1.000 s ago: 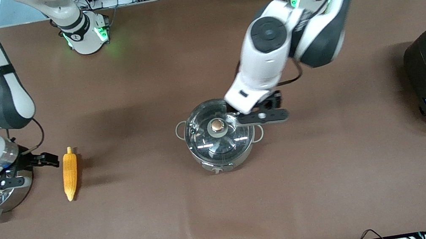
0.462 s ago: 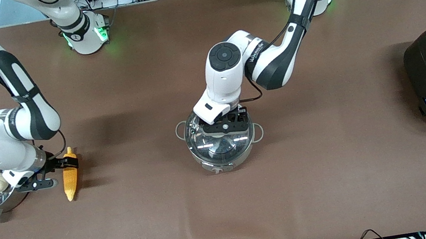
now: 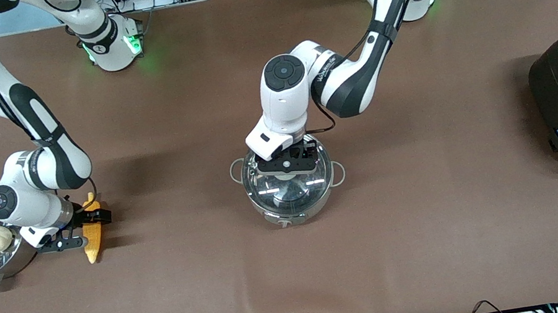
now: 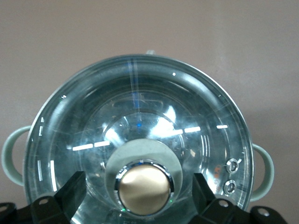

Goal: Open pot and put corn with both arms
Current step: 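Close the right gripper on the yellow corn cob and lift it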

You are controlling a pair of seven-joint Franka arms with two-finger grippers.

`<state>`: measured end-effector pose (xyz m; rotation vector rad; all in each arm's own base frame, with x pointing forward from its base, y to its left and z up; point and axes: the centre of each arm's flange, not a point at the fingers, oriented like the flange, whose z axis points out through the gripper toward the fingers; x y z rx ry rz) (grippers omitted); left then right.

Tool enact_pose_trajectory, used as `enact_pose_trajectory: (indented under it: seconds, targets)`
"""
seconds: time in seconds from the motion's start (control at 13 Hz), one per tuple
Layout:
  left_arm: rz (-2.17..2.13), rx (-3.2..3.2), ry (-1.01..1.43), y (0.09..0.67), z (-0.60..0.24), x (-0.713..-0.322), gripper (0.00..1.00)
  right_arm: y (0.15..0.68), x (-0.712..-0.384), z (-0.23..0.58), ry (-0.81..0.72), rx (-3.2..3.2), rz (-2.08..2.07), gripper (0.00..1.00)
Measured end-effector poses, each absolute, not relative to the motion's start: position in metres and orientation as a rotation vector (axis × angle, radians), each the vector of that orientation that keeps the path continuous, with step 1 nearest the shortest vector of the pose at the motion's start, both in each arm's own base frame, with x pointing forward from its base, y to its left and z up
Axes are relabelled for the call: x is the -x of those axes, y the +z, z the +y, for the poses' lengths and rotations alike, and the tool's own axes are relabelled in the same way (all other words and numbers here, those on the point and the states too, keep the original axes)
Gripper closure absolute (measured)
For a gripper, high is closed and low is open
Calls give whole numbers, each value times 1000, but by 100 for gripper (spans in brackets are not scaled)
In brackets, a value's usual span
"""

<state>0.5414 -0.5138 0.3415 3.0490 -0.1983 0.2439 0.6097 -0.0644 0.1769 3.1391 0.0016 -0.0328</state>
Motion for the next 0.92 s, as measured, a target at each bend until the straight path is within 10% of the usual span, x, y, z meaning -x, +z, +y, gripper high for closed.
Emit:
enact_pose_trajectory:
  seconds: [0.31,0.46,0.92]
  targets:
    - [-76,-3044,242,339,-520,-537,23,203,-630,-60,-118,-3144,16,56]
    - [-62,-3045,247,343,-518,-539,48,224,-641,-59,-85,-3144,46,59]
    - [-33,-3034,265,363,-516,-543,49,325,-650,5,40,-3130,274,65]
